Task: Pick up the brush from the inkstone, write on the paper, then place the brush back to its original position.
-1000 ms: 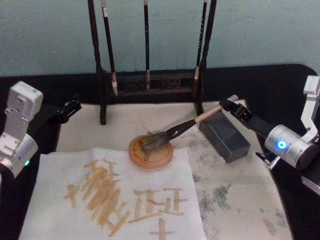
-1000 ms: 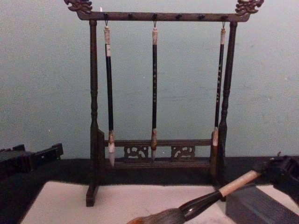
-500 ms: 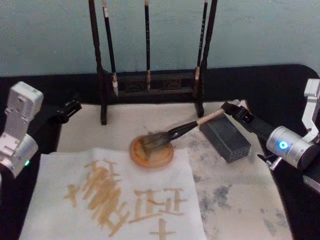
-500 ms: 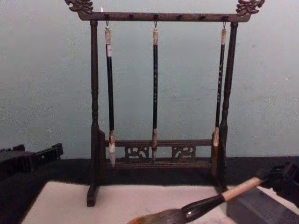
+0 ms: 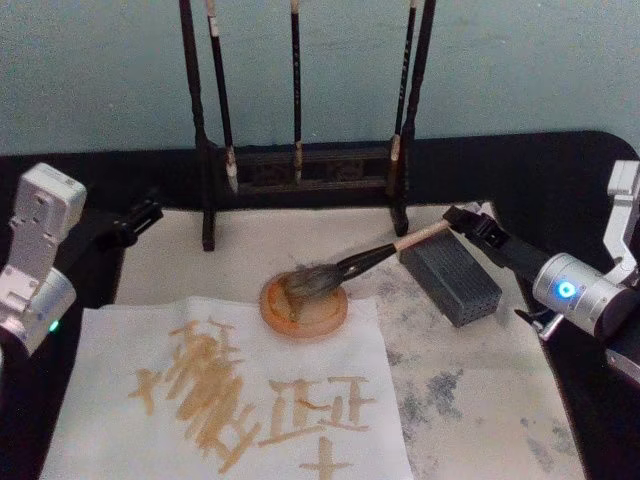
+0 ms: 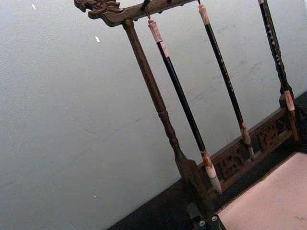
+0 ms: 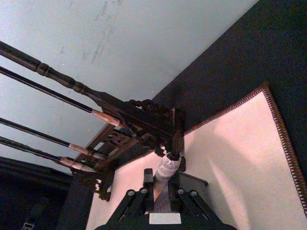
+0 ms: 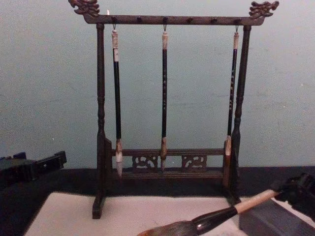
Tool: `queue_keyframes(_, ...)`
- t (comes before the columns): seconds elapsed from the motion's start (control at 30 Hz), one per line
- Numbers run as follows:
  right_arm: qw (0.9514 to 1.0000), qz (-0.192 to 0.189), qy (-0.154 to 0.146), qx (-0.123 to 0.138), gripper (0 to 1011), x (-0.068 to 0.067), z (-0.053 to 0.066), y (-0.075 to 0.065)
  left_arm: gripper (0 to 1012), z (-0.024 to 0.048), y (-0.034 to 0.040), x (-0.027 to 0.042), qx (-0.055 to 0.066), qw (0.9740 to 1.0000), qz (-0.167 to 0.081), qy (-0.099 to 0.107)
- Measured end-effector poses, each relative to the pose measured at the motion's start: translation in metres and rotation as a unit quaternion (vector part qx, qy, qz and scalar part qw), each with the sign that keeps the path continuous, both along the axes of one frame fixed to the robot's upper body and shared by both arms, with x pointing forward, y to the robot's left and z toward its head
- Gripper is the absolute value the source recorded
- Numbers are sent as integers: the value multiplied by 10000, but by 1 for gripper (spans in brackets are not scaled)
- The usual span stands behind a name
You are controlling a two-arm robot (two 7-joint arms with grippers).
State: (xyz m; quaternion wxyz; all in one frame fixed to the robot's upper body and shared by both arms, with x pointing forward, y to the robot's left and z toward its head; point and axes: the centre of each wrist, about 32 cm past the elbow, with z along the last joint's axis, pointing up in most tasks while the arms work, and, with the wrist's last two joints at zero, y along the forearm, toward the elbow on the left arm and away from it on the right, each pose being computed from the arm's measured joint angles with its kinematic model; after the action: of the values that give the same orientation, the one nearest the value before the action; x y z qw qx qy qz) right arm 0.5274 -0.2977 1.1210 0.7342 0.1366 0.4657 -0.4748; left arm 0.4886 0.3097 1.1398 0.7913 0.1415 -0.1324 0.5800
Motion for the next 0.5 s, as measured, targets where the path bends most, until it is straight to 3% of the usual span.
queue_keyframes(0.5, 10000, -1, 7, -4, 164, -6, -7, 0, 1002, 0, 0, 0, 0, 10000, -1, 0)
